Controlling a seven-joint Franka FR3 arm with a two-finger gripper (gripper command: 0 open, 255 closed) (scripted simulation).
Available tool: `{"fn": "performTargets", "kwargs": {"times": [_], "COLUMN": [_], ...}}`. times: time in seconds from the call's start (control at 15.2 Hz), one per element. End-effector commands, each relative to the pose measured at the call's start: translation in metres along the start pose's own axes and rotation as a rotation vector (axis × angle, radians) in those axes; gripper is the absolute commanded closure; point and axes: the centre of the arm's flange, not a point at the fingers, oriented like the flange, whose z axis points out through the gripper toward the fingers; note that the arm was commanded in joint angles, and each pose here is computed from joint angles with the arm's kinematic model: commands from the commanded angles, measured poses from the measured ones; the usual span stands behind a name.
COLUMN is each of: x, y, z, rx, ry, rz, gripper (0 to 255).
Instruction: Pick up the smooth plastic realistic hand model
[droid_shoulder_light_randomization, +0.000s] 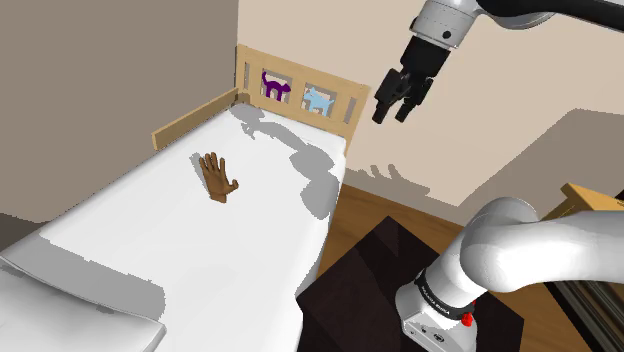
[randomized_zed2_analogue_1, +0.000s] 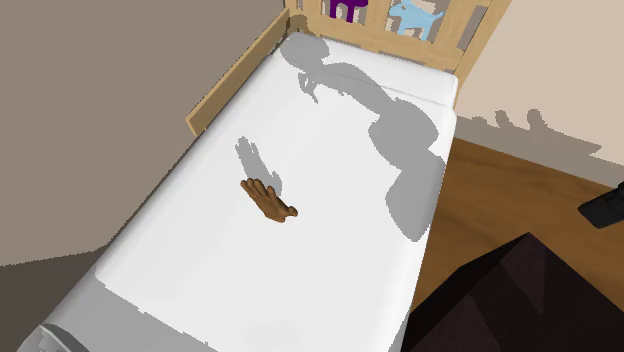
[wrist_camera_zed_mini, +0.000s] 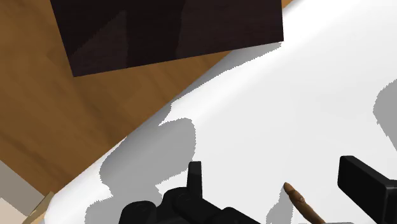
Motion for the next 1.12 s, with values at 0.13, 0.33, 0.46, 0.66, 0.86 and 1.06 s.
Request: {"fn": "performTargets", "kwargs": {"times": [0.13,0.33,0.46,0.66,0.86,1.06], "x": [0.012,0.031,0.044,0.063,0.084,0.105], "y": [-0.015,-0.038,-0.052,-0.073,-0.094,-0.113], "z": [0.018,0.046,0.065,0.093,0.121,0.149], "rx": [-0.009,-0.022,-0.031,-0.044,-0.058,-0.071], "ry": [0.005,0.012,0.016,0.024,0.031,0.038], "rz": [0.015,0.037,0.052,0.074,0.097,0.119], "gripper": [0,0,0,0,0,0]}}
